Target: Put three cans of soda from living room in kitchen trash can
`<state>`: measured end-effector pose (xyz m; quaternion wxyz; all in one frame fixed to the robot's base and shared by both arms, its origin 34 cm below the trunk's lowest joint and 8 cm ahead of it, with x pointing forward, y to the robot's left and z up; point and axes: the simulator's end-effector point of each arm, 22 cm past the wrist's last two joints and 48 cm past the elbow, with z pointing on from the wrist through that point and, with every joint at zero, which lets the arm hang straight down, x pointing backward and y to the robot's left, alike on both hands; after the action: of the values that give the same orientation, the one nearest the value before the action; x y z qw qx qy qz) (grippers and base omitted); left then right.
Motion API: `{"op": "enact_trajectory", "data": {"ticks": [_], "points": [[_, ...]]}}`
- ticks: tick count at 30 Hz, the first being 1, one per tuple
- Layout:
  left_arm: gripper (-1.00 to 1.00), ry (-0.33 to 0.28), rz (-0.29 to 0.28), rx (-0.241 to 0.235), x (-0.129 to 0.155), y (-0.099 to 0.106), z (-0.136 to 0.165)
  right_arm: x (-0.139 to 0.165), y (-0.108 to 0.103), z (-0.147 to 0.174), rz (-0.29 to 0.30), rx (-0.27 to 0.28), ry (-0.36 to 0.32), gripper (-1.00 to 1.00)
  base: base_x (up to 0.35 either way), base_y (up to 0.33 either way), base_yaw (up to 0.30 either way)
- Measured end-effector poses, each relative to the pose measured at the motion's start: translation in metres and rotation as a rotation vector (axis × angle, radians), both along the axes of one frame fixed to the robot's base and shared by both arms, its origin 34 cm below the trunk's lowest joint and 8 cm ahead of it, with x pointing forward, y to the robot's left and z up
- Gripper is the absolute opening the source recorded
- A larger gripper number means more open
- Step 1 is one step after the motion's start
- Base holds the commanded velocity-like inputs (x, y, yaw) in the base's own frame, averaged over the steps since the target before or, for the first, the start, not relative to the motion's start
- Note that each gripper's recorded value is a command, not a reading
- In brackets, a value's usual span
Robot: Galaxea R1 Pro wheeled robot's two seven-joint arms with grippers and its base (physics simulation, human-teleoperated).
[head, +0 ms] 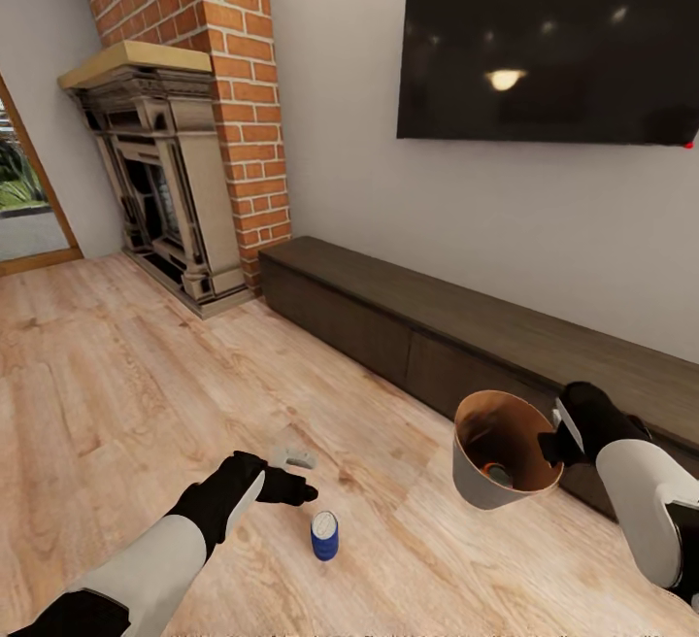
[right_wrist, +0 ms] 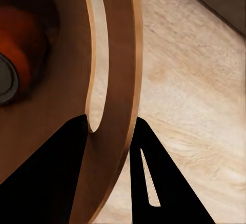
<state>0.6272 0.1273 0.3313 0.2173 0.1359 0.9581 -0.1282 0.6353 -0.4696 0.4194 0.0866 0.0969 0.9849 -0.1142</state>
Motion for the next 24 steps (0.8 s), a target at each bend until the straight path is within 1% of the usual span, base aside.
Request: {"op": "enact_trajectory", "data": {"ticks": [1, 3, 5, 8, 11, 13, 17, 20, 24], "points": [[1.0, 0.004, 0.0, 0.0, -0.001, 0.0, -0.002, 0.003, 0.001, 0.0, 0.0, 0.004, -0.002, -1.0, 0.0, 0.0, 0.0], [1.0, 0.011, 0.0, 0.0, -0.002, 0.0, -0.007, 0.014, 0.0, 0.009, 0.007, -0.009, -0.015, -1.0, 0.0, 0.0, 0.0], [1.0, 0.015, 0.0, -0.001, -0.002, 0.0, -0.009, 0.022, -0.001, 0.015, 0.024, -0.028, -0.01, -1.0, 0.0, 0.0, 0.0], [1.0, 0.014, -0.001, -0.001, -0.002, 0.0, -0.008, 0.042, -0.001, 0.038, 0.029, -0.035, -0.061, -1.0, 0.0, 0.0, 0.0], [1.0, 0.015, 0.0, -0.001, -0.002, 0.0, -0.009, 0.048, 0.003, 0.043, 0.032, -0.028, -0.07, -1.0, 0.0, 0.0, 0.0], [1.0, 0.016, 0.0, -0.001, -0.003, 0.0, -0.009, 0.049, 0.001, 0.046, 0.037, -0.036, -0.059, -1.0, 0.0, 0.0, 0.0], [1.0, 0.032, -0.001, 0.0, -0.006, 0.0, -0.019, 0.047, 0.001, 0.036, 0.037, -0.028, -0.02, -1.0, 0.0, 0.0, 0.0], [1.0, 0.039, -0.001, 0.0, -0.007, 0.0, -0.026, 0.047, 0.003, 0.028, 0.035, -0.018, -0.005, -1.0, 0.0, 0.0, 0.0], [1.0, 0.051, -0.002, 0.0, -0.01, 0.0, -0.035, 0.045, 0.004, 0.018, 0.04, -0.023, 0.018, -1.0, 0.0, 0.0, 0.0]]}}
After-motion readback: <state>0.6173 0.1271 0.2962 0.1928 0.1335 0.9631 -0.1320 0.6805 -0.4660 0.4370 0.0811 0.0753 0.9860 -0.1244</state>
